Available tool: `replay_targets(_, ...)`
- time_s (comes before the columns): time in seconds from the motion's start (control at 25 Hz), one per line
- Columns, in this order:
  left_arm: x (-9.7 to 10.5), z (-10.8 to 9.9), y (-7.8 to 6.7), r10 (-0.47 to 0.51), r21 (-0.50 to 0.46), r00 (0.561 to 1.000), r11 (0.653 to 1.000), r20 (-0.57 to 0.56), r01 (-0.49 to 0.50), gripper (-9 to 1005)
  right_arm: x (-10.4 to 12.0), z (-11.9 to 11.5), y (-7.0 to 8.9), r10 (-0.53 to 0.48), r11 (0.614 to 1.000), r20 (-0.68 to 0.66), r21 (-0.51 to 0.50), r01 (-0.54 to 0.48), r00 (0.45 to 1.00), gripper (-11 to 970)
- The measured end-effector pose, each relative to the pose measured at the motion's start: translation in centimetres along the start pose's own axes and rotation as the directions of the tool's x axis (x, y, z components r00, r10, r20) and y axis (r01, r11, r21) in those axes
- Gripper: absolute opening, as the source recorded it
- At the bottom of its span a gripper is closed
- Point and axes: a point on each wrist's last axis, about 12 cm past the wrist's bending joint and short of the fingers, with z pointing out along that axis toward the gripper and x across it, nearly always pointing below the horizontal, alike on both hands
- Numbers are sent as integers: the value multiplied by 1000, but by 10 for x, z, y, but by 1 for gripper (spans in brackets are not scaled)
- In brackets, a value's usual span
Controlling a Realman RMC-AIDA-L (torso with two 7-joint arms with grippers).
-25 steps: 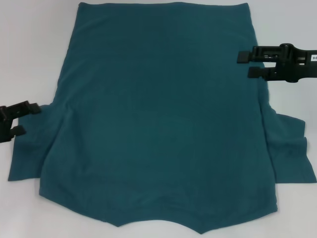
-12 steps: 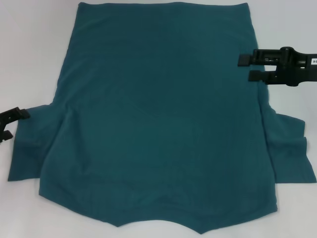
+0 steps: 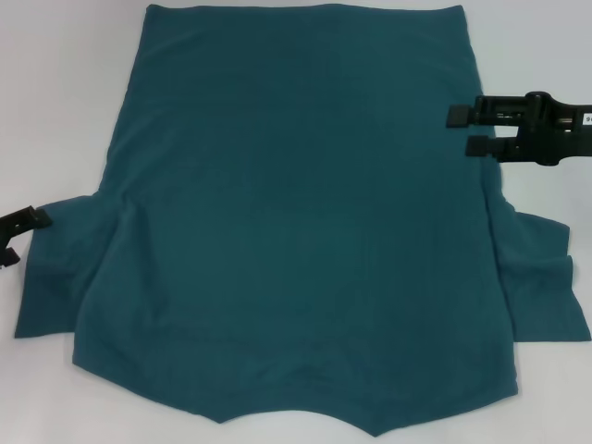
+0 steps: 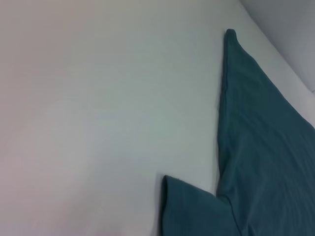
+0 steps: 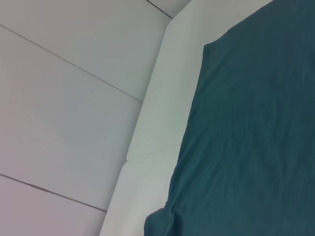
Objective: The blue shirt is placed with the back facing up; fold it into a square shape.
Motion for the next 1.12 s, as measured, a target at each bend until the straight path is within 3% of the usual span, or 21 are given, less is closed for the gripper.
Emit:
replay_targets(0.68,12,11,-3,4,21,999,1000,-52,-3,903,3,-4,-5,16,1000,11,7,-16,1000,807)
replay_targets(1.12,9,11,-7,8,17,998,1000,-63,-7,889,3,-6,-7,20,1000,22,3,-20,1000,806)
